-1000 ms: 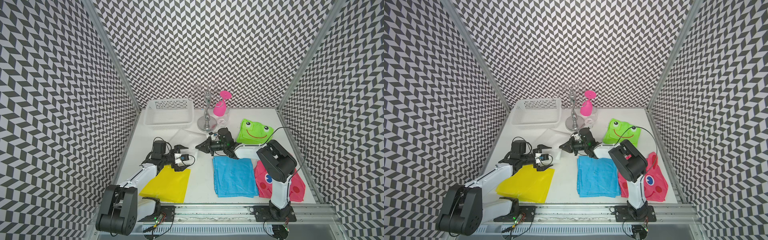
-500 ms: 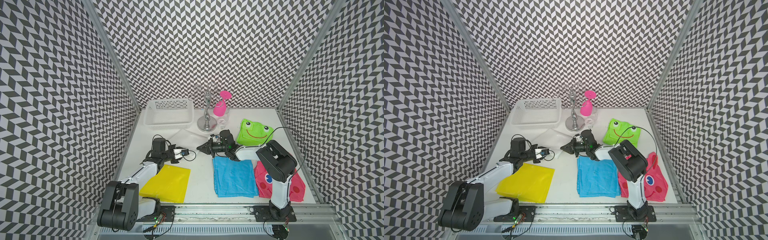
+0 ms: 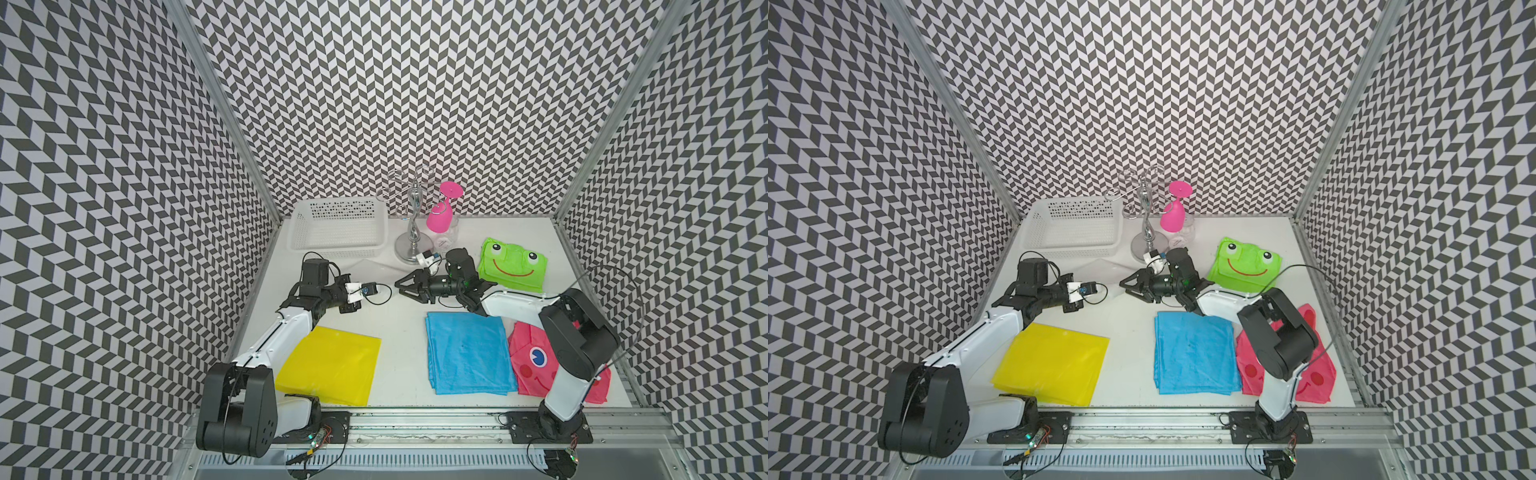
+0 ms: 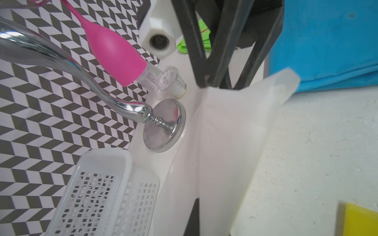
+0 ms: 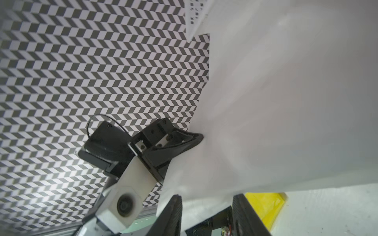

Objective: Put the folded raincoat in the basket
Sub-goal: Pick up the raincoat from the center of the board.

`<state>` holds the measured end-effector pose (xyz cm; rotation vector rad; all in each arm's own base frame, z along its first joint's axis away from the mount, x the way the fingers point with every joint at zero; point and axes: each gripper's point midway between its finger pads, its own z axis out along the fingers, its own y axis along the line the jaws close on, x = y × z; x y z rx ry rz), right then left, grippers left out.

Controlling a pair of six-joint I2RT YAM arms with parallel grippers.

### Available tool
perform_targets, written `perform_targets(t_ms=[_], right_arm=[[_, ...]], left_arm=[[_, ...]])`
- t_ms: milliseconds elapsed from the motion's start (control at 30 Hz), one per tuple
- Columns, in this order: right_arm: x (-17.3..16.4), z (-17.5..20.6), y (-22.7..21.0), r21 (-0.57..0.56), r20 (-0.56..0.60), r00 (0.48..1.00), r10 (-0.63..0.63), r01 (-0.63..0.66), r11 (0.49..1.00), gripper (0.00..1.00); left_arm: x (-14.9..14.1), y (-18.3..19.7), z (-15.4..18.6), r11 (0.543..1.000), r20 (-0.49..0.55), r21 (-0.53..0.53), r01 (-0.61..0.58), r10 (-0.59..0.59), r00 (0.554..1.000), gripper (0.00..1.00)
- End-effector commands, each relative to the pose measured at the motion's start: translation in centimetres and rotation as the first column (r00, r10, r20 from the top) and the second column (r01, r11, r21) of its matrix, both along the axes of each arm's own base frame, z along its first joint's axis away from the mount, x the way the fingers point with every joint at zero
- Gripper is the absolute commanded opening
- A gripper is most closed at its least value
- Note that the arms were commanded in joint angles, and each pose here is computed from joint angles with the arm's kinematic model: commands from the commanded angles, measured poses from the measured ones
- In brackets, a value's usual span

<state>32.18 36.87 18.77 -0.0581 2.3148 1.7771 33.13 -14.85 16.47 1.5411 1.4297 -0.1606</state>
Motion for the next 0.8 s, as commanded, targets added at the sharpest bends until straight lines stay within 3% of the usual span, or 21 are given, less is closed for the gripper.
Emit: perform_targets(t_ms=[0, 100, 200, 233, 267, 333, 467, 533, 600, 767], right_arm=[[0.1, 2.4, -1.8, -0.083, 0.385, 0.923, 0.013, 0.021, 0.996, 0.45], [-0.8, 3.5, -2.8, -0.198, 0.653, 0.753, 0.08, 0.068, 0.978, 0.46], [-2.6, 4.5, -3.4, -0.266, 0.844, 0.506, 0.18, 0.102, 0.959, 0.49], [-2.9, 4.8, -3.6, -0.281, 0.885, 0.419, 0.203, 0.132, 0.951, 0.55], [-3.2, 4.9, -3.8, -0.3, 0.911, 0.343, 0.229, 0.169, 0.939, 0.73], [-3.6, 5.1, -3.8, -0.327, 0.938, 0.191, 0.288, 0.22, 0.919, 1.0], [-5.6, 5.9, -2.8, -0.342, 0.918, -0.13, 0.375, 0.22, 0.913, 1.0], [-6.2, 5.9, -2.2, -0.348, 0.88, -0.255, 0.4, 0.226, 0.91, 1.0], [-5.8, 6.0, -1.5, -0.354, 0.855, -0.3, 0.423, 0.256, 0.899, 1.0], [-4.5, 5.6, 1.0, -0.38, 0.836, -0.318, 0.447, 0.251, 0.89, 1.0]], left_arm=[[-0.5, -0.2, 0.9, 0.998, -0.094, -0.052, 0.022, -0.027, 0.995, 0.0], [-0.4, -0.1, 1.8, 0.998, -0.099, -0.064, 0.03, -0.037, 0.994, 0.0], [-0.4, -0.1, 2.5, 0.998, -0.097, -0.054, 0.041, -0.046, 0.994, 0.0], [-0.4, -0.2, 2.9, 0.998, -0.099, -0.052, 0.045, -0.05, 0.994, 0.0], [-0.5, -0.2, 3.1, 0.997, -0.102, -0.047, 0.053, -0.058, 0.993, 0.0], [-1.1, -0.4, 3.5, 0.995, -0.097, -0.037, 0.094, -0.097, 0.991, 0.0], [-1.7, -0.4, 3.6, 0.991, -0.081, -0.022, 0.13, -0.131, 0.988, 0.0], [-2.0, -0.5, 3.5, 0.989, -0.08, -0.017, 0.15, -0.151, 0.985, 0.0], [-2.3, -0.6, 3.6, 0.985, -0.076, -0.016, 0.17, -0.171, 0.982, 0.0], [-3.3, -1.0, 4.2, 0.973, -0.067, -0.022, 0.228, -0.229, 0.971, 0.0]])
